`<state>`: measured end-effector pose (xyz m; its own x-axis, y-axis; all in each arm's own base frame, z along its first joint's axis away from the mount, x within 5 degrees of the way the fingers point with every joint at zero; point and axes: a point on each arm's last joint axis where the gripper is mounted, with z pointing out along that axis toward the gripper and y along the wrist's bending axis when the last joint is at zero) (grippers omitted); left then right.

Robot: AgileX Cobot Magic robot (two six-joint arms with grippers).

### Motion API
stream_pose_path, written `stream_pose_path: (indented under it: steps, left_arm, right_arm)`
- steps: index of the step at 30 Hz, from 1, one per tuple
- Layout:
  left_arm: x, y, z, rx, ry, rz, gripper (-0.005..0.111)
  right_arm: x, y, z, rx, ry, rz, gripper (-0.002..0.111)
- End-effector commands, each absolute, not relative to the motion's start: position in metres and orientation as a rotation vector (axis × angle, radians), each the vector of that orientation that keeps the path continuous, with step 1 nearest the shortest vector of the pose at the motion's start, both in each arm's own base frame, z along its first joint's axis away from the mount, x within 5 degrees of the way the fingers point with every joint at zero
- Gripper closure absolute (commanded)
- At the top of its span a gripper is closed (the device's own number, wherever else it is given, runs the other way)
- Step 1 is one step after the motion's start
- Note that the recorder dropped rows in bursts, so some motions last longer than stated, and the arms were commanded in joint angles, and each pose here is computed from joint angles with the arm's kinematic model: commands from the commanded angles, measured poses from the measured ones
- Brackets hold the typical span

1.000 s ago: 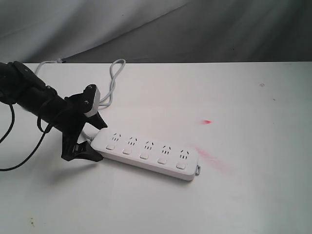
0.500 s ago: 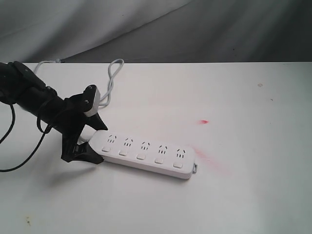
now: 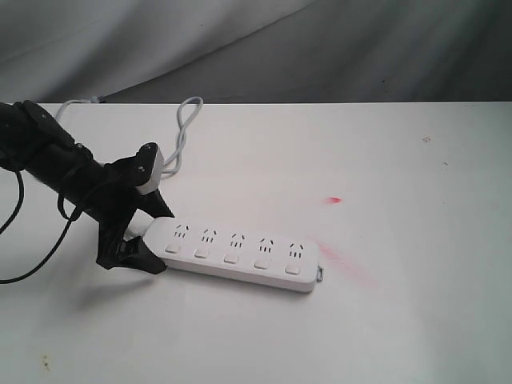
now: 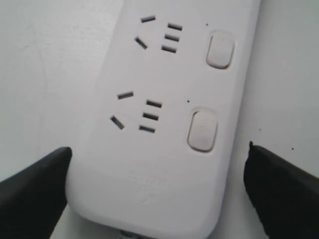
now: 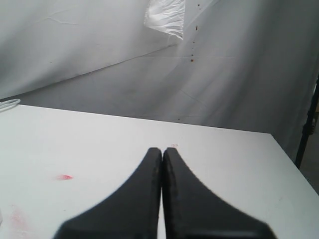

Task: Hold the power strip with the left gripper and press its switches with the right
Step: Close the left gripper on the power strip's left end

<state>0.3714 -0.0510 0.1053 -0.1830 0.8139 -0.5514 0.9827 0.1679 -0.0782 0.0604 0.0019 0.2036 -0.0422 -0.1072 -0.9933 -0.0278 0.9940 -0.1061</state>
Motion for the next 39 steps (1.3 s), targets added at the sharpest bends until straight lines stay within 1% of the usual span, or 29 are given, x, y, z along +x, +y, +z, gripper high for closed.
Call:
stream_pose_path:
  steps: [1,3,7,13,24,30,39]
  left_arm:
    - [0.369,-0.051,0.107,1.718,2.068,-0.634,0.029]
    - [0.369,-0.050,0.107,1.739,2.066,-0.630,0.035]
    - [0.366,-0.049,0.106,1.762,2.086,-0.632,0.035]
    - [0.370,-0.057,0.110,1.635,2.084,-0.683,0.035]
    - [0.370,-0.060,0.110,1.648,2.079,-0.682,0.035]
    - [0.369,-0.060,0.109,1.660,2.078,-0.693,0.043]
    - [0.368,-0.060,0.109,1.680,2.076,-0.696,0.043]
  right_arm:
    - [0.060,0.002,0.202,-0.104,1.618,-0.073,0.108]
    - [0.060,0.002,0.202,-0.104,1.618,-0.073,0.108]
    - [0.060,0.002,0.202,-0.104,1.618,-0.073,0.108]
    - [0.060,0.002,0.202,-0.104,1.618,-0.073,0.108]
    - [0.060,0.002,0.202,-0.104,1.618,-0.073,0.108]
    - [0.060,0.002,0.202,-0.104,1.618,-0.073,0.108]
    - [0.060,0.002,0.202,-0.105,1.618,-0.074,0.108]
